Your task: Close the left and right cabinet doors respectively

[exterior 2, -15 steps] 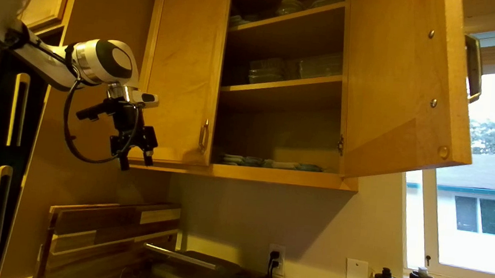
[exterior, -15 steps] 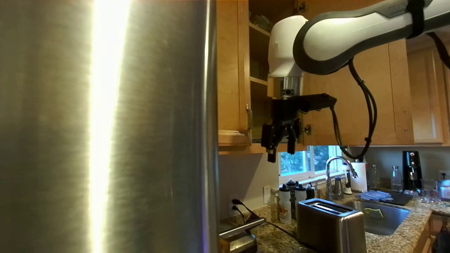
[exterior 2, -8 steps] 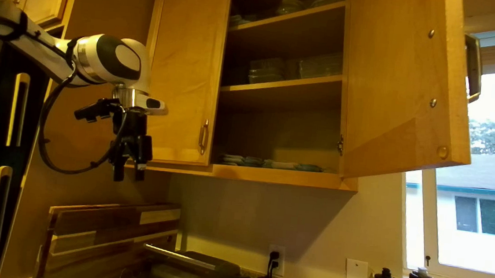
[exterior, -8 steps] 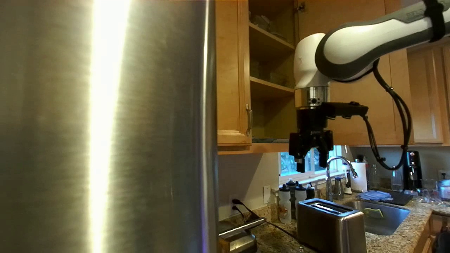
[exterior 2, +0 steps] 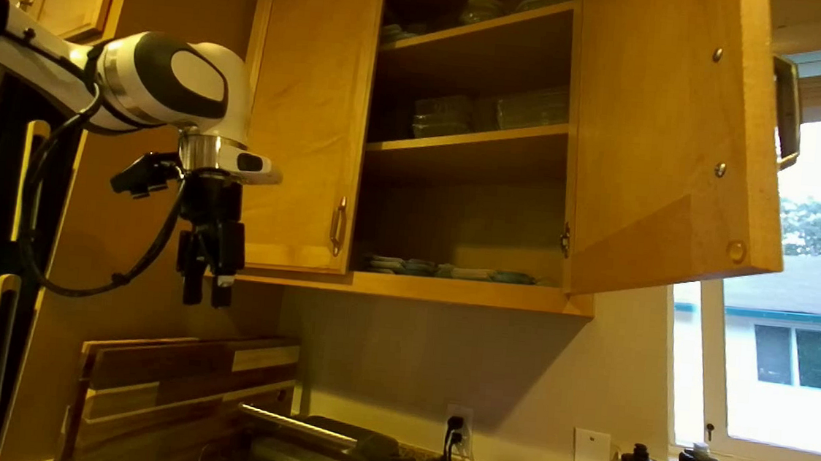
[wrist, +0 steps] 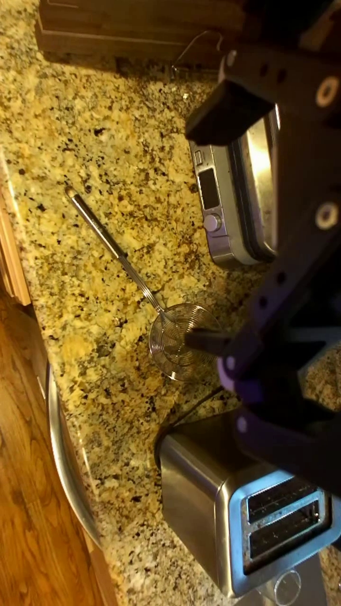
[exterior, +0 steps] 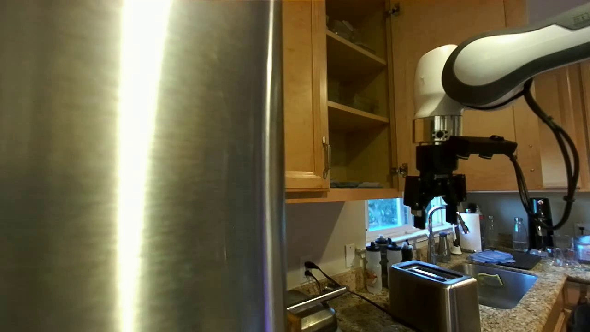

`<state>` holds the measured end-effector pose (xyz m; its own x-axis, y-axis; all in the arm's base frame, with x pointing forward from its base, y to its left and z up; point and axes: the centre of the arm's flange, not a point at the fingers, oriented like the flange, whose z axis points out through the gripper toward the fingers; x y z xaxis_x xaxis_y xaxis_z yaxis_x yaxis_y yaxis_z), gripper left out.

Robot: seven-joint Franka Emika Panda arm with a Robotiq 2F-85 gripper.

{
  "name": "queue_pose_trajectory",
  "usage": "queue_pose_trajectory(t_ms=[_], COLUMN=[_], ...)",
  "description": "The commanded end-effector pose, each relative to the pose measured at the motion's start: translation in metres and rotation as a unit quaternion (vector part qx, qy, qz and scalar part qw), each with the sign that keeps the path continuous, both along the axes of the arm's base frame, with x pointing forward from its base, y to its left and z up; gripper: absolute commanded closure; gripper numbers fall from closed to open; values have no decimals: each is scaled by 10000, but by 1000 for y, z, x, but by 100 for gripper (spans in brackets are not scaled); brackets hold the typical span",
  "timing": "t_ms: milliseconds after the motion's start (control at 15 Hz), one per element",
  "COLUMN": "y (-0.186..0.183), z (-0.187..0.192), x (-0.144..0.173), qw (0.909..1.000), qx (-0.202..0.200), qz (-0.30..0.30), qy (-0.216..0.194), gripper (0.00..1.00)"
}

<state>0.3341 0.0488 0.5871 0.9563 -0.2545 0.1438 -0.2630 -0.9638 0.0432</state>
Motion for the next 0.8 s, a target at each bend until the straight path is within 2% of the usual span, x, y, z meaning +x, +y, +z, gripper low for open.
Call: queue_pose_trajectory(t_ms=[0, 200, 467, 733], y=[0, -3, -55, -116], z=[-2, -2, 10, 21], x=[2, 6, 11, 11], qw=[10000, 10000, 9999, 10000], qx=[-2, -16, -114, 3], qz=[3, -6, 76, 34], qy=[27, 63, 28, -25], gripper=[0, 0, 0, 0])
